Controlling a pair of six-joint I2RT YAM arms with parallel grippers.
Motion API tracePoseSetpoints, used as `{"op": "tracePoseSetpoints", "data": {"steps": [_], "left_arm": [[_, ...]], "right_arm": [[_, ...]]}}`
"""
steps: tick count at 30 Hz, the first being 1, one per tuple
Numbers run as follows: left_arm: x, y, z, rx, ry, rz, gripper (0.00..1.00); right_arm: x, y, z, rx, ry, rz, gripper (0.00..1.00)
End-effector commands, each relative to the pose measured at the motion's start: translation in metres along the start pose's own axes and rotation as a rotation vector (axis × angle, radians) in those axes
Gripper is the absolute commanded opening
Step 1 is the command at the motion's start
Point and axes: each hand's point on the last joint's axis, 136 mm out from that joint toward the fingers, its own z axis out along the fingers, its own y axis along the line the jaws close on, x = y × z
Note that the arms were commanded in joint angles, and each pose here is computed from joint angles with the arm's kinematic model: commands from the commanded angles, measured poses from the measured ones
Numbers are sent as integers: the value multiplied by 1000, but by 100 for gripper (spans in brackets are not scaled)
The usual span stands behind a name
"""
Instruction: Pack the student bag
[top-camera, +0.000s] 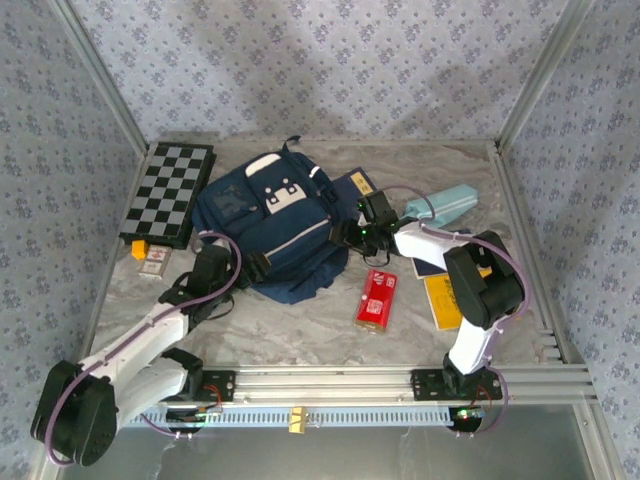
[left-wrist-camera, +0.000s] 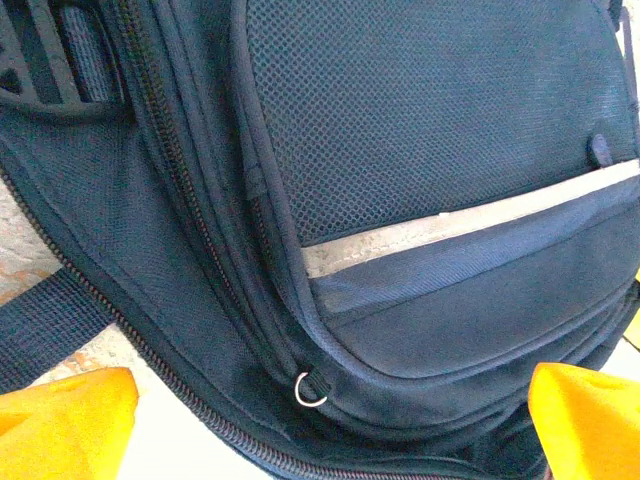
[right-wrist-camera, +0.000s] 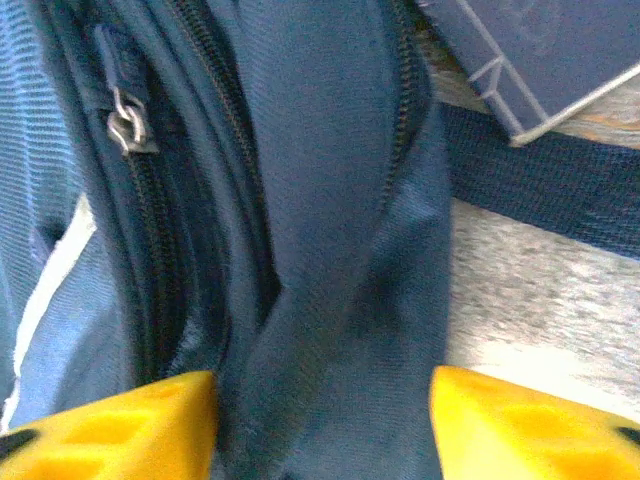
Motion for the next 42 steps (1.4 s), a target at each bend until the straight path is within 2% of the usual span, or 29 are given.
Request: {"op": "tracePoseSetpoints", "data": {"steps": [1,3,6,10,15,21,27,32,34,35,37,42], "left_arm": [[-11,-9,6,35,-59,-20,100],[-11,-11,11,46,-66,-17,100],[-14,-10,17,20,-70,-2,100],[-22,-10,24,-18,-91,39,100],[-35,-20,36,-18,-121,95,100],[-60,-30,47,-42,-164,153,100],[-89,-34,58,-42,-157,170,100],[-106,-15,55,-107,-161,186,100],[-109,-9,51,-111,-150,182,100],[-111,-9,48,-109,-148,183,100],[-113,-7,39,-117,-142,202,100],[-109,-8,15,-130,-133,243,100]], "right_arm": [[-6,21,4,-80,0,-17,42],[-5,17,4,-71,1,-19,29],[-4,15,4,-79,6,-9,16],[-1,22,-3,-103,11,-25,4],[16,23,-14,-111,47,-38,0],[45,23,-23,-100,77,-68,0],[83,55,-14,-140,113,-84,0],[118,118,3,-217,119,-126,10],[121,132,2,-224,114,-149,18],[120,136,-2,-230,103,-156,25],[117,134,-12,-219,83,-166,38],[99,109,-46,-135,28,-201,55]]}}
